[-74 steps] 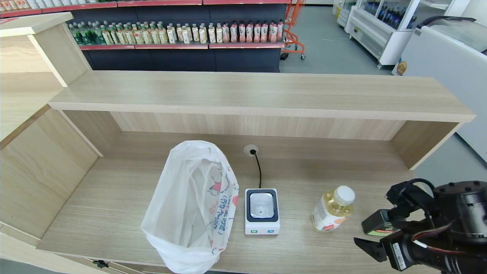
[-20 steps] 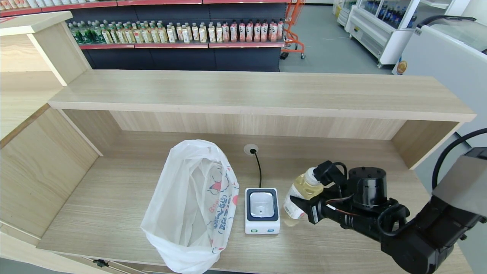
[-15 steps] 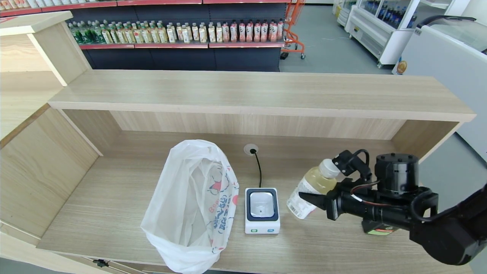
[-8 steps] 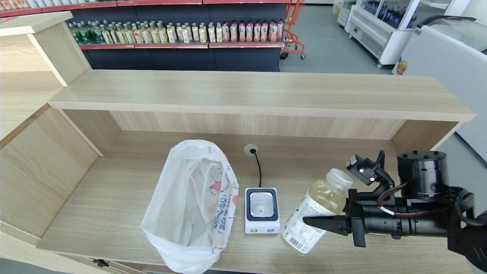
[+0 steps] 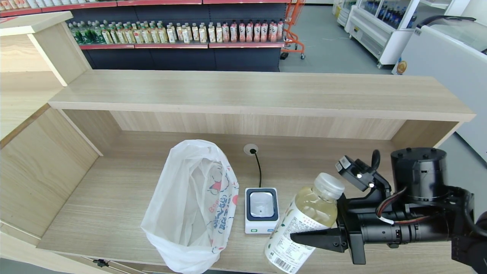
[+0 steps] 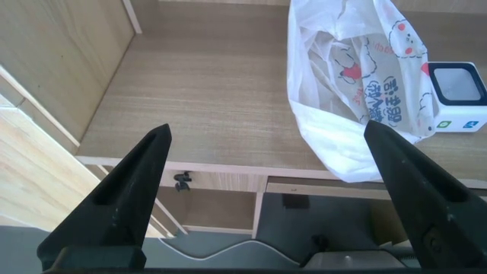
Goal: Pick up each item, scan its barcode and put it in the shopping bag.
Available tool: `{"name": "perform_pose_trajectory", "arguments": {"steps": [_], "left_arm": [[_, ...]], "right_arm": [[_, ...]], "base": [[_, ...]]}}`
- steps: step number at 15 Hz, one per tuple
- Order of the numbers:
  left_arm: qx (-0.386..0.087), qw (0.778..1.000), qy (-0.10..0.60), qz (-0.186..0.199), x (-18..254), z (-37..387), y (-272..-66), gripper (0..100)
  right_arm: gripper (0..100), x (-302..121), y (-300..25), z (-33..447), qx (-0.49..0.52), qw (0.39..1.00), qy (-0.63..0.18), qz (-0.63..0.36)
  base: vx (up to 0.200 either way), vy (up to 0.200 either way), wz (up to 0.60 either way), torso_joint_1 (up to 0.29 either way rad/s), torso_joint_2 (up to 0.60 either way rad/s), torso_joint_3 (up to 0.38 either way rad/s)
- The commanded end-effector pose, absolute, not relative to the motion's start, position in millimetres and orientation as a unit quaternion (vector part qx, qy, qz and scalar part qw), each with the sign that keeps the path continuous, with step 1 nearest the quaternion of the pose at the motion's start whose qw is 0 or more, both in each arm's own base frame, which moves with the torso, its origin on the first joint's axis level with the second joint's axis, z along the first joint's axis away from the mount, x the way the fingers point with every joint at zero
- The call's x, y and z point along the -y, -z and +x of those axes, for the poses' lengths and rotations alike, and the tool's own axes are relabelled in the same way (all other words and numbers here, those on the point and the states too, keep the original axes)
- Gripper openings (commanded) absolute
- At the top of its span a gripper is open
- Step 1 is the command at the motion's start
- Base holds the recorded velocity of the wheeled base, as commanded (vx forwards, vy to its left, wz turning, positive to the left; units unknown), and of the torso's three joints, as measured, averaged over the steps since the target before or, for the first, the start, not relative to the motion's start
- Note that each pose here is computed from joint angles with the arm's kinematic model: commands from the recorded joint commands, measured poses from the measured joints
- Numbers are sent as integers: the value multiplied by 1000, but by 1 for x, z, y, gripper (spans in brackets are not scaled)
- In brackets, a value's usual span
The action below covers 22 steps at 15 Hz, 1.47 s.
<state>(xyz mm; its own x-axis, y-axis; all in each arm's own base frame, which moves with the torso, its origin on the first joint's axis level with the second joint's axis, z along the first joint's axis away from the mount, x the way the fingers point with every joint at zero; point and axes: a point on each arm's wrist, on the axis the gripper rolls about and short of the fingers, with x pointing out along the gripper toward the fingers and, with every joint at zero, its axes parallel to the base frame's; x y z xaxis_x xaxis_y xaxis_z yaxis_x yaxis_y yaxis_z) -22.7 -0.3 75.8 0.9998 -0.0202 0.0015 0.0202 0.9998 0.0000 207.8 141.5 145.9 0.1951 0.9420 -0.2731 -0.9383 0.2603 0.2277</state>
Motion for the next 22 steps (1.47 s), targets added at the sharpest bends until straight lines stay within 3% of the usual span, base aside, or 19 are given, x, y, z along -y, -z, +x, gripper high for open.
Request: {"name": "perform_pose_trajectory", "arguments": {"steps": [1,22], "left_arm": [[1,1000,10,0,0,-23,-76,100],[1,1000,10,0,0,-23,-76,100]], "right_arm": [[0,-146,-146,205,-182,767,-615,3],[0,-149,-149,185,-233,751,-616,51]], "base": [[0,0,0,0,0,0],[0,0,0,0,0,0]]}}
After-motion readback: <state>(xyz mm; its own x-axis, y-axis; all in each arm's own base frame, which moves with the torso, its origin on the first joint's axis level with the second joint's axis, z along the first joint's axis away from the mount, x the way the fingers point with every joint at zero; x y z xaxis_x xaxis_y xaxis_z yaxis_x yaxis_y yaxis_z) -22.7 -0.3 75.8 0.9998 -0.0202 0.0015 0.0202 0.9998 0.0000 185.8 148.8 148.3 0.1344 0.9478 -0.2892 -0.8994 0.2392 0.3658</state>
